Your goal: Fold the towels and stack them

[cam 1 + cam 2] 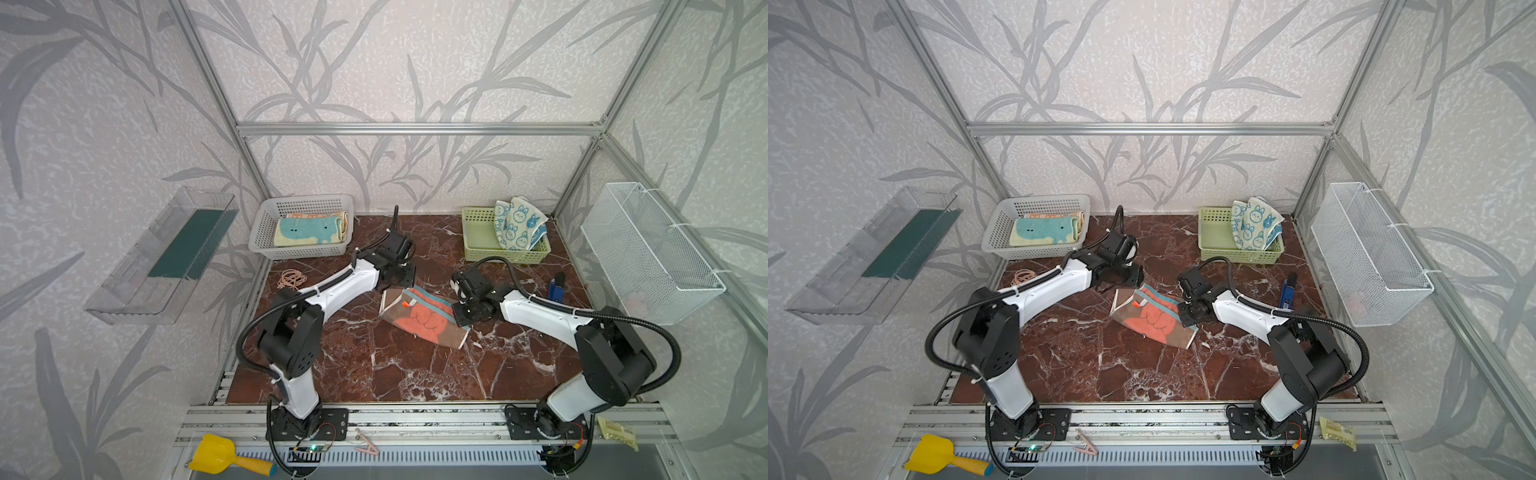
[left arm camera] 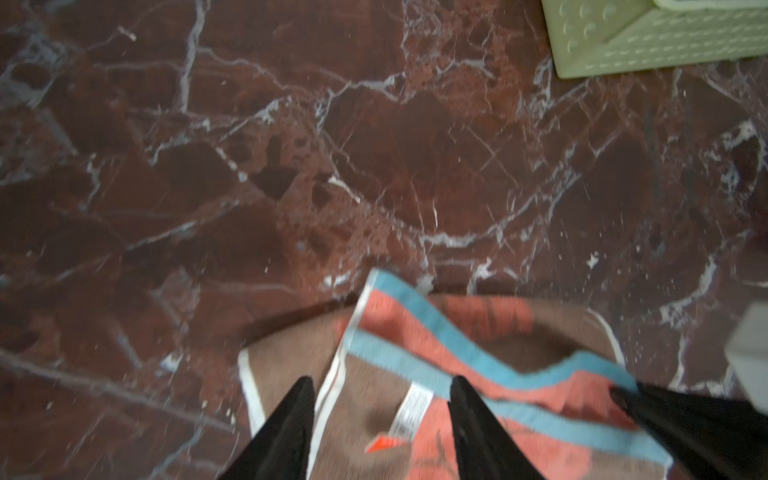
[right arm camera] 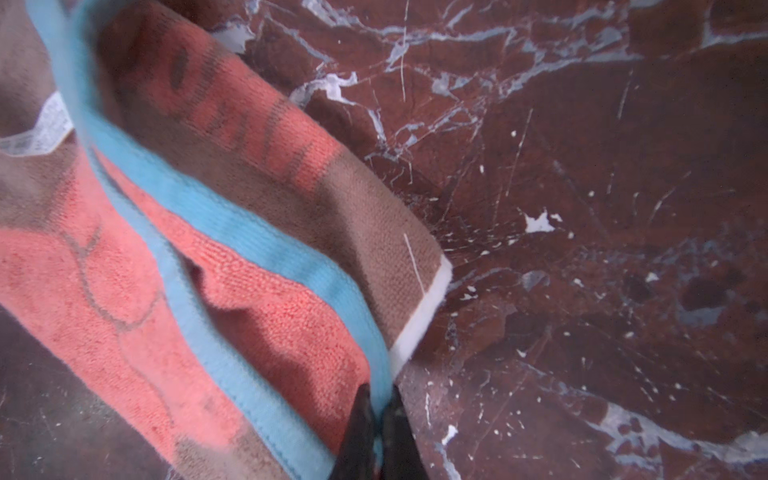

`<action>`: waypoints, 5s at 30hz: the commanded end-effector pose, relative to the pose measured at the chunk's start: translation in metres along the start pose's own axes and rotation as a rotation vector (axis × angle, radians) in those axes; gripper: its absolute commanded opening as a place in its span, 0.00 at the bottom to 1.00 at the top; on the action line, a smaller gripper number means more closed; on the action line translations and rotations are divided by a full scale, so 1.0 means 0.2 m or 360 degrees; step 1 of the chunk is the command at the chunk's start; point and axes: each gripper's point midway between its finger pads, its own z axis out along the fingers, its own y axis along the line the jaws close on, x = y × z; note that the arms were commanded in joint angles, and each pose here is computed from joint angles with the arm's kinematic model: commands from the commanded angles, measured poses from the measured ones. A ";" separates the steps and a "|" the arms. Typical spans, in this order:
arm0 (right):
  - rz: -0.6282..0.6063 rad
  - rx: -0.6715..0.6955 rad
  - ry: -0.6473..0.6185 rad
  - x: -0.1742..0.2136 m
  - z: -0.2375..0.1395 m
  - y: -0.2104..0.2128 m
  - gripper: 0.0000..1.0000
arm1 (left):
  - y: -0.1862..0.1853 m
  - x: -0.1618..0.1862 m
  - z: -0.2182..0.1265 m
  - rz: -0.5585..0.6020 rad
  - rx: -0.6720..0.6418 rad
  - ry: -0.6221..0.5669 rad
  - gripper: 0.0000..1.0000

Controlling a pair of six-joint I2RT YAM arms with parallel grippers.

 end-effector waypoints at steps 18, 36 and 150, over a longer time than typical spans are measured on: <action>-0.0048 0.0057 0.0071 0.04 0.07 -0.02 0.00 | -0.04 0.19 0.40 -0.0057 0.0079 0.0456 0.61; -0.0072 0.0105 0.0041 0.01 0.01 -0.05 0.00 | -0.11 0.21 0.36 -0.0149 0.0296 0.0408 0.12; -0.0341 -0.0272 -0.0245 -0.71 -0.22 -0.01 0.00 | 0.51 -0.01 -0.25 -0.0339 0.0468 -0.0607 0.00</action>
